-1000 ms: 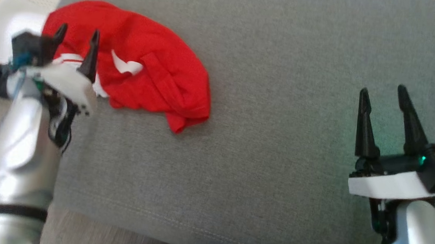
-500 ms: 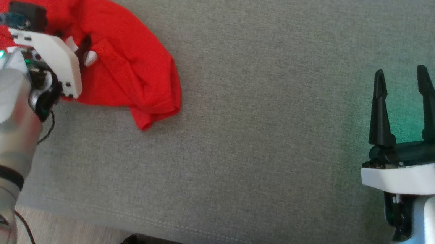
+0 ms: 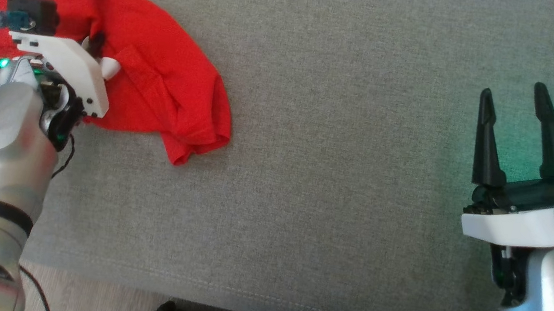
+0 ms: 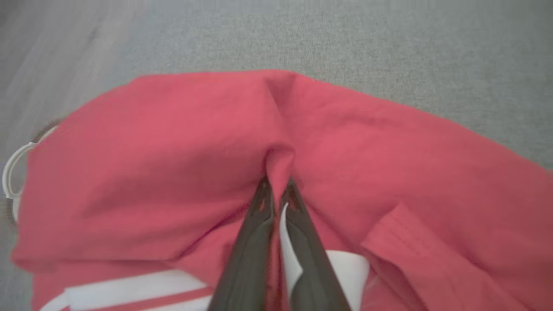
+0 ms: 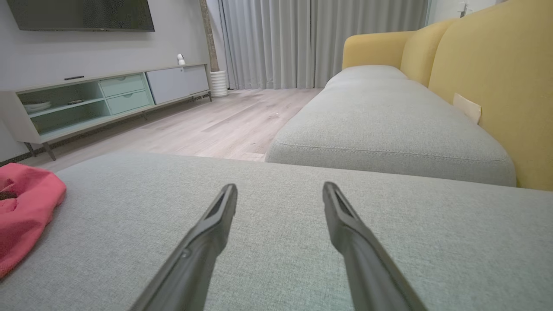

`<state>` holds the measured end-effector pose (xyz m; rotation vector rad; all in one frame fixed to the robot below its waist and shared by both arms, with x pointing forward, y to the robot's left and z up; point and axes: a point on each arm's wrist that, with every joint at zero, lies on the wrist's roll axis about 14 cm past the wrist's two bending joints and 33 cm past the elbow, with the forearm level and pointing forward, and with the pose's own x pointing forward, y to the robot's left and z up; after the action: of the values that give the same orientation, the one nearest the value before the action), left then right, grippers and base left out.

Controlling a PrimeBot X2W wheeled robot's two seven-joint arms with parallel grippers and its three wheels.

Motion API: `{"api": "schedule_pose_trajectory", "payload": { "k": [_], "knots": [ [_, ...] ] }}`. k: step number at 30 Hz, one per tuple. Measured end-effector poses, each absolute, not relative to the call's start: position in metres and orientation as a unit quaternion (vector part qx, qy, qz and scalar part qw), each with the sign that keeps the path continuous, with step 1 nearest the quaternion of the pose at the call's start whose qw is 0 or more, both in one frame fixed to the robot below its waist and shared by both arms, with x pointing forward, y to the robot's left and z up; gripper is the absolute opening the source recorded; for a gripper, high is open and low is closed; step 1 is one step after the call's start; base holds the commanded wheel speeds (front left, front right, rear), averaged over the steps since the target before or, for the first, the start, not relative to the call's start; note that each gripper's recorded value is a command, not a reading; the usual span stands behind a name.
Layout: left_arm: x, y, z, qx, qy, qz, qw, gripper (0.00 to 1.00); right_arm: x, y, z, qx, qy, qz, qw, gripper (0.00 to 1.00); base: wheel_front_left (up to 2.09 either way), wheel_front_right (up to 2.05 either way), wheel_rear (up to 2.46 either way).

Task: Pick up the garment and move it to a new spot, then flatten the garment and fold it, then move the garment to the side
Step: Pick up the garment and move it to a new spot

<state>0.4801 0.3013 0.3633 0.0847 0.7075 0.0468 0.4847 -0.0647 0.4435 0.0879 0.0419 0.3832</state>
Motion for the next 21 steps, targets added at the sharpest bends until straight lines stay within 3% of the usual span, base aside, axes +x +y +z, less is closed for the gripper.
{"api": "schedule_pose_trajectory", "payload": {
  "k": [13,21],
  "knots": [
    [0.515,0.287,0.464,0.068,0.145,-0.009,0.987,0.0,0.47,-0.063,0.472,0.051,-0.009,0.192,0.98,1.0,0.0,0.0,0.0],
    [0.533,0.211,0.54,0.068,0.028,-0.1,0.992,0.0,0.452,-0.075,0.498,0.071,-0.035,0.176,0.981,1.0,0.0,0.0,0.0]
  ]
}}
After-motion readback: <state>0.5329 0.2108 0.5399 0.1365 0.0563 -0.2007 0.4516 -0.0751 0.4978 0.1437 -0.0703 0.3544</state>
